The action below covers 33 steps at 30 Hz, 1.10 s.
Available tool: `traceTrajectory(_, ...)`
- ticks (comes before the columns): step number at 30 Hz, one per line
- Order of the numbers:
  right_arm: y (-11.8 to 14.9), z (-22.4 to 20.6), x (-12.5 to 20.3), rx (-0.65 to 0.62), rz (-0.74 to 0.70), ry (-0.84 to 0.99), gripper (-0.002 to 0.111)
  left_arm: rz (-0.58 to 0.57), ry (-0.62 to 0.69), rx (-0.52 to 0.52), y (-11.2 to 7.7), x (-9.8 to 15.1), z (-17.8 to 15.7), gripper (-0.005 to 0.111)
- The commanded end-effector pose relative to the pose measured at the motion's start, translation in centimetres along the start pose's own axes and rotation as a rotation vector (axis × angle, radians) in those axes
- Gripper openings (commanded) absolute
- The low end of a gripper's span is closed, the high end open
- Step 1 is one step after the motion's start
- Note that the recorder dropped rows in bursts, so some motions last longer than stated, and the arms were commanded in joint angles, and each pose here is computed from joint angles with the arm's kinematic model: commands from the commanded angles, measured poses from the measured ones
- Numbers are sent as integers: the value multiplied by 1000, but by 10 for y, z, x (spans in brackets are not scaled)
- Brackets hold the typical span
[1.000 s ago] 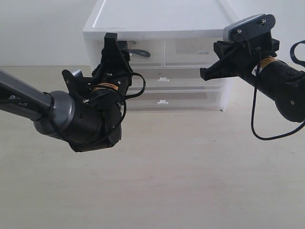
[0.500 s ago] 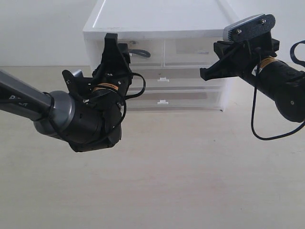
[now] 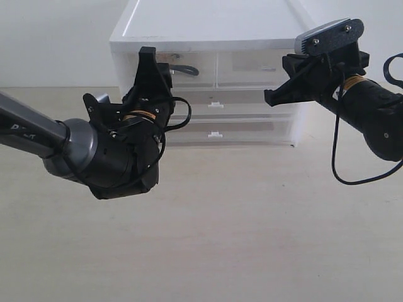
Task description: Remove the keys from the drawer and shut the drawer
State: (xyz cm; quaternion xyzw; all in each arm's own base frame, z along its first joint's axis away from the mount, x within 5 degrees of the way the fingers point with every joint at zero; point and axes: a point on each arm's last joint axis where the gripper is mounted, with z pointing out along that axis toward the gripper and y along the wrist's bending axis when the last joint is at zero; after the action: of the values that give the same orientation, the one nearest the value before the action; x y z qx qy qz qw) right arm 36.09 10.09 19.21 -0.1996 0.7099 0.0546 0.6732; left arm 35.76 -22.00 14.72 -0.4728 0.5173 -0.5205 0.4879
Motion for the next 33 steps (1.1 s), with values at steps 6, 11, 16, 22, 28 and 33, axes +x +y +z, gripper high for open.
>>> traceTrajectory(6, -6, 2, -1, 35, 25, 3, 0, 58, -5, 45, -15, 6, 13, 4)
traceTrajectory(11, -6, 3, 0, 34, 25, 8, 0, 69, -8, 51, -16, 6, 13, 4)
traceTrajectory(16, -6, 3, 1, 34, 25, 12, 0, 65, -11, 60, -17, 5, 13, 4)
traceTrajectory(22, -6, 3, 0, 35, 17, 5, 0, 72, 29, 79, -18, 10, 12, 4)
traceTrajectory(28, -6, 3, 0, 35, 17, 4, 0, 87, 16, 94, -17, 4, 4, 4)
traceTrajectory(33, -6, 9, 4, 34, 26, 9, 0, 88, 12, 81, -16, -1, -3, 4)
